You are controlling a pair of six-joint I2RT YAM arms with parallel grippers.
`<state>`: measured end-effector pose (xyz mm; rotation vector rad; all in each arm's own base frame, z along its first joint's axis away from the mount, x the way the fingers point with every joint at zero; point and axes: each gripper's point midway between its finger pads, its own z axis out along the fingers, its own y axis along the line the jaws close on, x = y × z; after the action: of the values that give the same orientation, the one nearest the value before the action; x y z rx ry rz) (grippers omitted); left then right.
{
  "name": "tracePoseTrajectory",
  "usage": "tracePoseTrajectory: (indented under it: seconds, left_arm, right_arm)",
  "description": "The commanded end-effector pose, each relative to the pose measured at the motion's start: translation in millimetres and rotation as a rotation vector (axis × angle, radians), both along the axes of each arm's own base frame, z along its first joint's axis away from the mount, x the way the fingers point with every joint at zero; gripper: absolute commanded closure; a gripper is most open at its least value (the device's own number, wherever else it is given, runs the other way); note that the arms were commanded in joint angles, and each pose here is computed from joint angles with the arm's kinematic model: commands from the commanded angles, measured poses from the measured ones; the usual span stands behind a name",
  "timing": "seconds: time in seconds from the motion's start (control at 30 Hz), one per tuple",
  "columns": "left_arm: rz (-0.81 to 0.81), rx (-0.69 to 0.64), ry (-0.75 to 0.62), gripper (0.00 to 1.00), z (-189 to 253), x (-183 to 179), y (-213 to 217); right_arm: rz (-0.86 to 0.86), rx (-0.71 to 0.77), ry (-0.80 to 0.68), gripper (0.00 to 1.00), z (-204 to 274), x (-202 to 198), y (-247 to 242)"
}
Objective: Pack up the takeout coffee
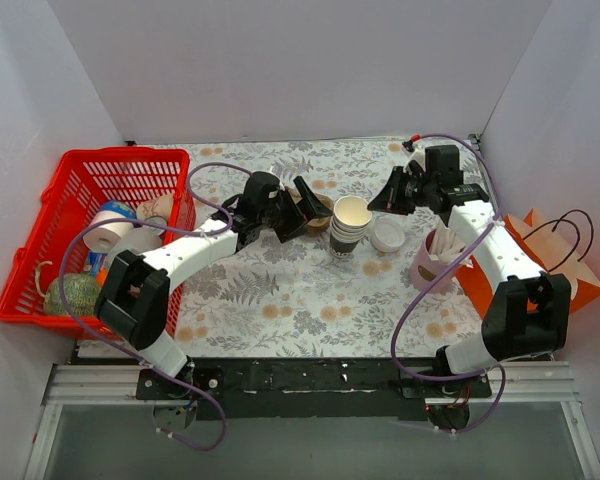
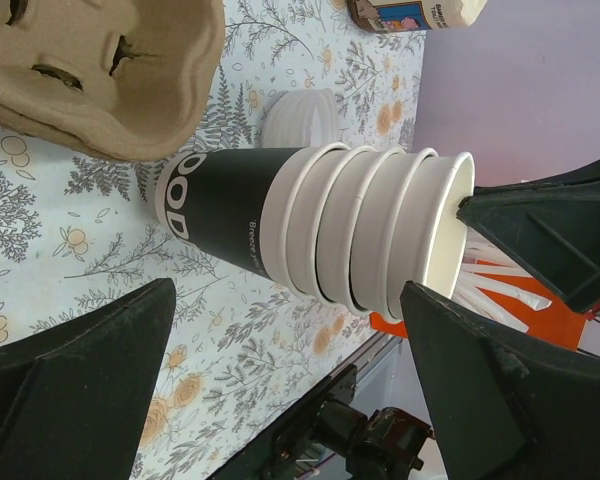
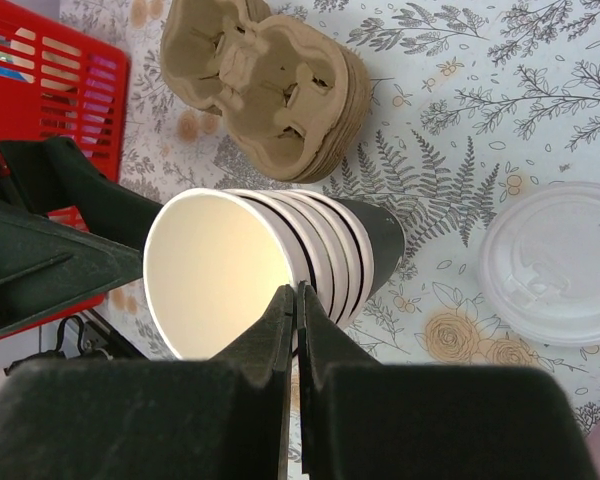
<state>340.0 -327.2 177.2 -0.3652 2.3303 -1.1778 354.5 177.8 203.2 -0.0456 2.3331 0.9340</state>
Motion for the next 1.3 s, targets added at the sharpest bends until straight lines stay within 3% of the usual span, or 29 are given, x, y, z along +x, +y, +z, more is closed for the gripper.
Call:
tracePoseTrajectory:
  seconds: [0.0,0.47,0.8,1.13,1.27]
  left_arm:
    - [-0.03,-0.017,-0.032,0.02,15,3,-8]
    - [-0.029,0.055,0.055,0.02,-31,-4,-5]
    - [-0.044,0.074,0.064,0.02,-39,-4,-12]
    - [-0.065,0.042,0.005,0.02,-10,-9,-13]
    - [-0.059,0.044,-0.018,0.02,0,-9,-11]
  right_arm:
    - [0.05,0.04,-0.032,0.99,12,-1,10]
    - [0.149,0.263,-0.069,0.99,51,-20,37]
    - [0.205,0.391,-0.093,0.99,76,-36,46]
    - [0.076,0.264,-0.054,0.99,44,-11,24]
    - [-0.055,0.173,-0.099,0.99,46,21,-1]
